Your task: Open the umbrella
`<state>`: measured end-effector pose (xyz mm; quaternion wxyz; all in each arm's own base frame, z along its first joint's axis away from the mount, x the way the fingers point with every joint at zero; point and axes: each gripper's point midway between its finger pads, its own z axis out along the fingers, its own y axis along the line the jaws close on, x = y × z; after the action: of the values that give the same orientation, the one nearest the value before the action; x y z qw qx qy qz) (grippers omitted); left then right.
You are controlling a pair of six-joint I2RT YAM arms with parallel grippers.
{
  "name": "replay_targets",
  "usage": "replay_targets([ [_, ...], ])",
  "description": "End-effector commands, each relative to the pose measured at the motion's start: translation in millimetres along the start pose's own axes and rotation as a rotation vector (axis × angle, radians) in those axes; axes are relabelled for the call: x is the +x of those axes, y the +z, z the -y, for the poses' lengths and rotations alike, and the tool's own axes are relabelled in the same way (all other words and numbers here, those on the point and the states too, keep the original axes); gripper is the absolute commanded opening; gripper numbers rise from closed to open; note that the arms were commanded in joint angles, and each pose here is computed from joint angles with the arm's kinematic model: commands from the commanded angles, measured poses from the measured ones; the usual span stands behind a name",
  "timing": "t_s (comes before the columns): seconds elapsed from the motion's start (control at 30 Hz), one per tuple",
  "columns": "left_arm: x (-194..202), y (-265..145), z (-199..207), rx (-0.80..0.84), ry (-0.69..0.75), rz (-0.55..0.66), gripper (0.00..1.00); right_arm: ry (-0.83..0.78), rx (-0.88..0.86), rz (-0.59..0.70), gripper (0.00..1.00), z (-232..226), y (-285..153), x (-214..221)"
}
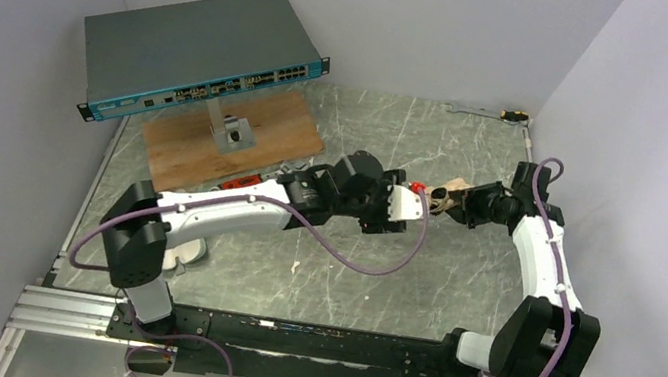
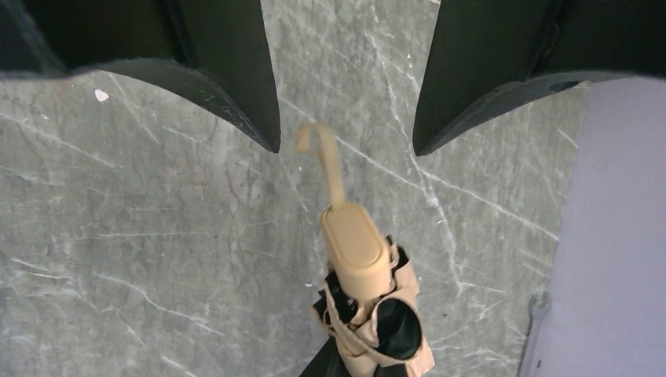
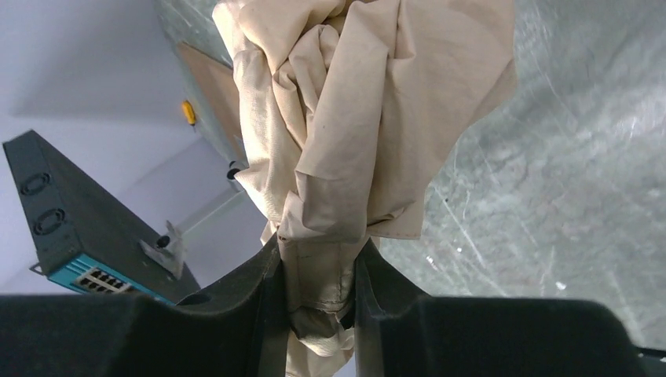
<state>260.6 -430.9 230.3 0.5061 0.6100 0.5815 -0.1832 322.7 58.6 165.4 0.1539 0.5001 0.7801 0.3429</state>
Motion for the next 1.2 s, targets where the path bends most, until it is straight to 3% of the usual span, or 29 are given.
replay_targets([
  [0.0,-30.7,11.2,-11.5,-0.059,0.048,0.065,0.68,0.197,-0.047,-0.068,0.00,-5.9,-10.5,19.1],
  [0.37,-38.4,46.2,-3.1,0.015,0.058,0.101,0.61,0.201,-0.087,-0.087,0.00,-11.6,-13.1,23.0],
  [0.6,-32.9,56.3,-5.3,0.047,0.023,0.080,0.40,0.185,-0.118,-0.087,0.00,-17.2,-15.6,23.4],
  [0.77,-22.2,61.2,-0.7,0.065,0.017,0.049,0.43,0.180,-0.137,-0.089,0.00,-21.5,-17.3,23.5],
  [0.87,-17.3,63.3,0.9,0.068,0.007,0.028,0.29,0.179,-0.141,-0.082,0.00,-23.0,-17.5,21.3],
  [1.0,-19.3,54.1,6.2,0.100,0.020,0.034,0.00,0.189,-0.179,-0.067,0.00,-33.6,-20.2,7.3],
  [1.17,-21.6,18.9,17.3,0.131,0.048,0.069,0.00,0.167,-0.239,0.083,0.00,-62.3,-35.5,-53.3],
])
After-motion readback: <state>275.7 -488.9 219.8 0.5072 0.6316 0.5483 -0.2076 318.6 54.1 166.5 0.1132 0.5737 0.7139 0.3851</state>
